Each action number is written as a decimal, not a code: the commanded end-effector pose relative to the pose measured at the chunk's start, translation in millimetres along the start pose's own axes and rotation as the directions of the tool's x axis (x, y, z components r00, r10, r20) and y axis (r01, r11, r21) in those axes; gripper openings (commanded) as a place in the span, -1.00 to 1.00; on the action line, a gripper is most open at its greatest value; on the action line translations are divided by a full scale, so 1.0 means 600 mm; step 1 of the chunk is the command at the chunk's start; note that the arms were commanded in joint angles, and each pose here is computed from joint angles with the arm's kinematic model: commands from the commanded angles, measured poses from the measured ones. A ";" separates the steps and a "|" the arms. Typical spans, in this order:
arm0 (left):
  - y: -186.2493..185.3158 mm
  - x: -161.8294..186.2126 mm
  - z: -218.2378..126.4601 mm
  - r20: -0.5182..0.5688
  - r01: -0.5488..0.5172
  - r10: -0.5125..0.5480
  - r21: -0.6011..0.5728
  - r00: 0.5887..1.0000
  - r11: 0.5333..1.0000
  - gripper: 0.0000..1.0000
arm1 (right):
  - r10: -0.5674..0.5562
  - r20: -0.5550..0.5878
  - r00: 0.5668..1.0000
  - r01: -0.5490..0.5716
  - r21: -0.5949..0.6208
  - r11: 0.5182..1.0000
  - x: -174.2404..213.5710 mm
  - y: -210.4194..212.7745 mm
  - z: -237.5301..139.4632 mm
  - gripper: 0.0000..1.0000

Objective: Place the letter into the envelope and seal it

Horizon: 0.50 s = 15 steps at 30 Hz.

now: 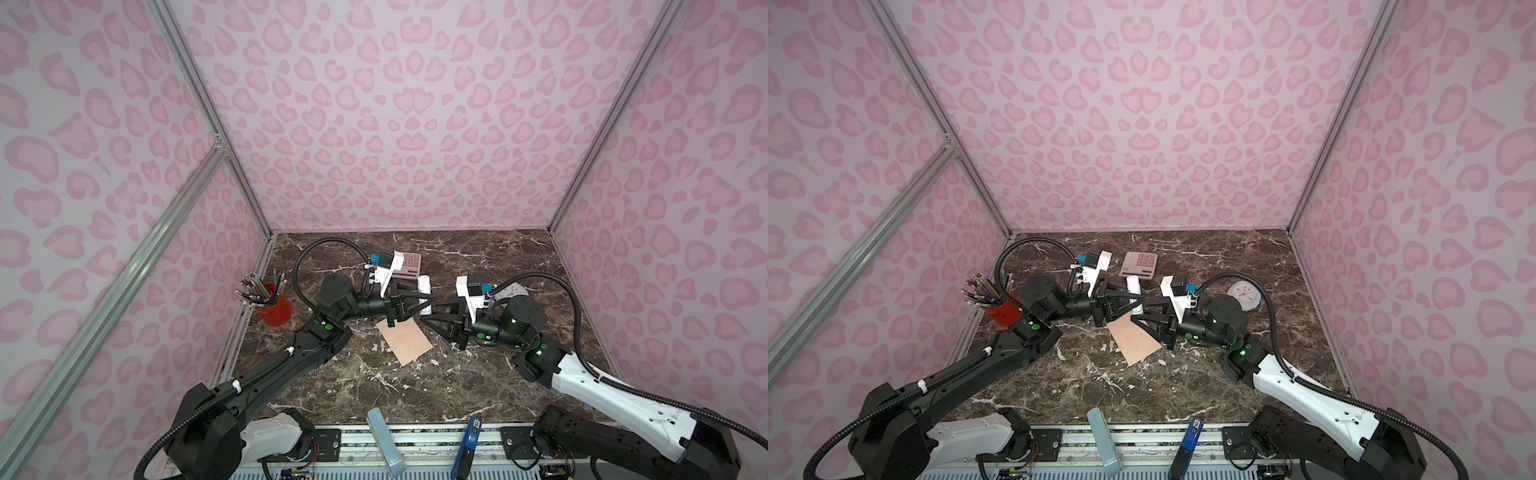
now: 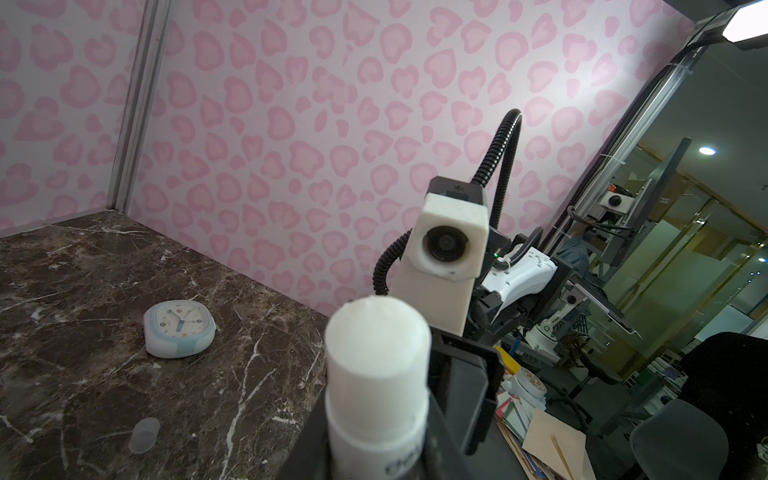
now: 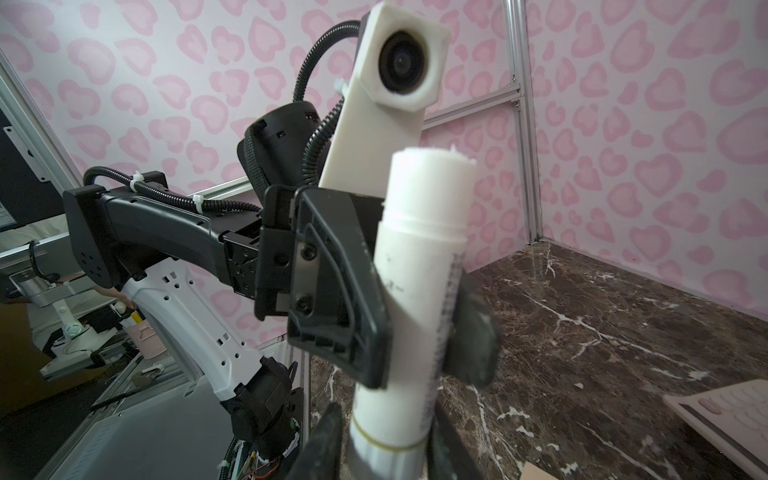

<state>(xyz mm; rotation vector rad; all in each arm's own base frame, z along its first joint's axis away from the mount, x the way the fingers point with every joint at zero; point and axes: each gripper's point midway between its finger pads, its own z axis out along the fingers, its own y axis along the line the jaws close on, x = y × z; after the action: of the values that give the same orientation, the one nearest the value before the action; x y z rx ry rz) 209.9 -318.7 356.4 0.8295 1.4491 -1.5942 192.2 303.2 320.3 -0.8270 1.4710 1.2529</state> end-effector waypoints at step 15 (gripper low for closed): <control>0.055 -0.004 -0.005 0.050 -0.037 0.051 -0.254 0.997 0.967 -0.92 | -0.036 0.032 0.999 0.028 0.226 0.974 -0.036 -0.053 -0.007 -0.63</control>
<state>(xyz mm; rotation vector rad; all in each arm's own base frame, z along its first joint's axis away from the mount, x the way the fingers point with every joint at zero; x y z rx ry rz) 223.4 -318.9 354.8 0.7365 1.4729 -1.4585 209.6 298.2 320.5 -0.7489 1.5507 1.1631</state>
